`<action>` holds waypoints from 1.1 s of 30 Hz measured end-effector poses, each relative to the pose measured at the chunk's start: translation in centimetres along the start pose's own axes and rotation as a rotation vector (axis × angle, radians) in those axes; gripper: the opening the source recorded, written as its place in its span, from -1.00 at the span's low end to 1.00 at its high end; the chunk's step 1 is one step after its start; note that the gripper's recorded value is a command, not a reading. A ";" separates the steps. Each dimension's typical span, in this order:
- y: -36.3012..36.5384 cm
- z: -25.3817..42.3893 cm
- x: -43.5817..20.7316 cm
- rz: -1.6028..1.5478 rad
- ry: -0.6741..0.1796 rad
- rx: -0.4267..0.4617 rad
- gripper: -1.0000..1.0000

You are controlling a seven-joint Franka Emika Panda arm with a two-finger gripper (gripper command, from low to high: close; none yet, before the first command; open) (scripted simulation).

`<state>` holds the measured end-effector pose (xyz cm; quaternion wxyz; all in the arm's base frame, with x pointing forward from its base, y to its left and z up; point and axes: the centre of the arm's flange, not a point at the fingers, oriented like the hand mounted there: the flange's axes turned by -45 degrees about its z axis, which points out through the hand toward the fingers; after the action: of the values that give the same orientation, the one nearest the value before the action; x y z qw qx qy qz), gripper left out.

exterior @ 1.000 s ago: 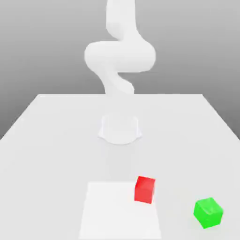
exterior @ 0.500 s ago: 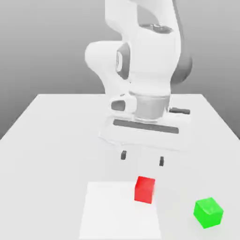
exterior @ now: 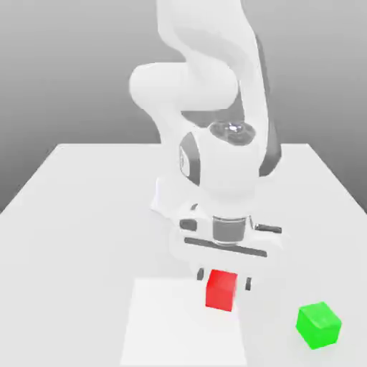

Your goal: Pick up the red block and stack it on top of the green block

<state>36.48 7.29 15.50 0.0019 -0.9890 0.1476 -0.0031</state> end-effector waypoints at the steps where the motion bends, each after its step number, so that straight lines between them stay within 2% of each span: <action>1: 0.1 0.6 -0.1 -0.001 -0.002 -0.002 0.00; 2: 0.2 1.0 -0.3 -0.002 -0.004 -0.003 -1.00; 9: 0.2 1.1 -0.3 -0.002 -0.002 -0.003 -1.00; 24: -0.2 -5.4 0.0 -0.026 -0.006 -0.003 -1.00; 27: -3.0 -6.0 1.1 -0.217 -0.023 0.002 -1.00; 33: -13.5 -7.9 1.1 -0.786 -0.025 0.006 -1.00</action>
<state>41.43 19.89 23.46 0.0054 -0.9702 -0.2422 0.0080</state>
